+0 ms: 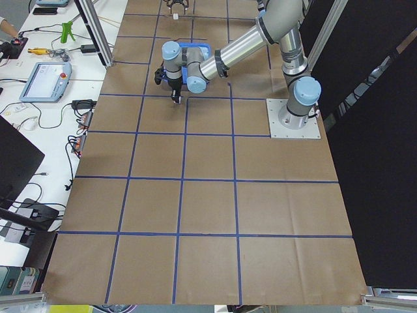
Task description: Assemble white blocks and place on blue tray
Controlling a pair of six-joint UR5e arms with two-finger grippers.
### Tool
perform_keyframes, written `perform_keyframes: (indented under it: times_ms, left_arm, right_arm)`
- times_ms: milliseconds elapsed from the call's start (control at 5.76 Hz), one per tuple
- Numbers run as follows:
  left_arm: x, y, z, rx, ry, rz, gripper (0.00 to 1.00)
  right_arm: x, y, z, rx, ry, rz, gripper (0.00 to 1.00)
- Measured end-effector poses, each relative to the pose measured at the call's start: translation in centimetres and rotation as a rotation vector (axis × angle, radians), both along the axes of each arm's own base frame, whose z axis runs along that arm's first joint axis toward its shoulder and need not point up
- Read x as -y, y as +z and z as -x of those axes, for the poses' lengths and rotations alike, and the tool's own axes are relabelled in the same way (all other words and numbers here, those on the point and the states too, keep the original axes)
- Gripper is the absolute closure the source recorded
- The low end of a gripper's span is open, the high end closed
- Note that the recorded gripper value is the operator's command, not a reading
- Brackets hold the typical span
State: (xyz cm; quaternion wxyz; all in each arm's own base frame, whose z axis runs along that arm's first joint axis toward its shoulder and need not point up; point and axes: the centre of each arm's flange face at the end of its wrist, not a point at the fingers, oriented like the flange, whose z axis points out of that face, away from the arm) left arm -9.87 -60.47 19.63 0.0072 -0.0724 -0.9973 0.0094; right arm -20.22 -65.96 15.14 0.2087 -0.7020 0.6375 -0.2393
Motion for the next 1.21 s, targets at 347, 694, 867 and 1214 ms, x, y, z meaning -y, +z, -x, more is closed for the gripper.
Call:
perform_keyframes:
  times_ms: [347, 694, 867, 1214]
  left_arm:
    - [-0.7, 2.5, 4.2, 0.005, -0.225, 0.043, 1.00]
    - [-3.5, 3.9, 13.9, 0.013, -0.634, 0.072, 1.00]
    - [-5.2, 3.9, 17.8, 0.019, -0.876, 0.078, 1.00]
    - [-6.9, 2.9, 21.4, 0.030, -1.290, 0.072, 1.00]
  right_arm:
    - [0.1, 0.0, -0.1, 0.002, 0.002, 0.004, 0.51]
    - [0.1, 0.0, -0.1, 0.001, 0.016, 0.017, 0.75]
    - [0.2, 0.3, -0.1, -0.002, 0.020, 0.024, 0.78]
    - [0.3, 1.8, 0.0, -0.016, 0.015, 0.042, 0.78]
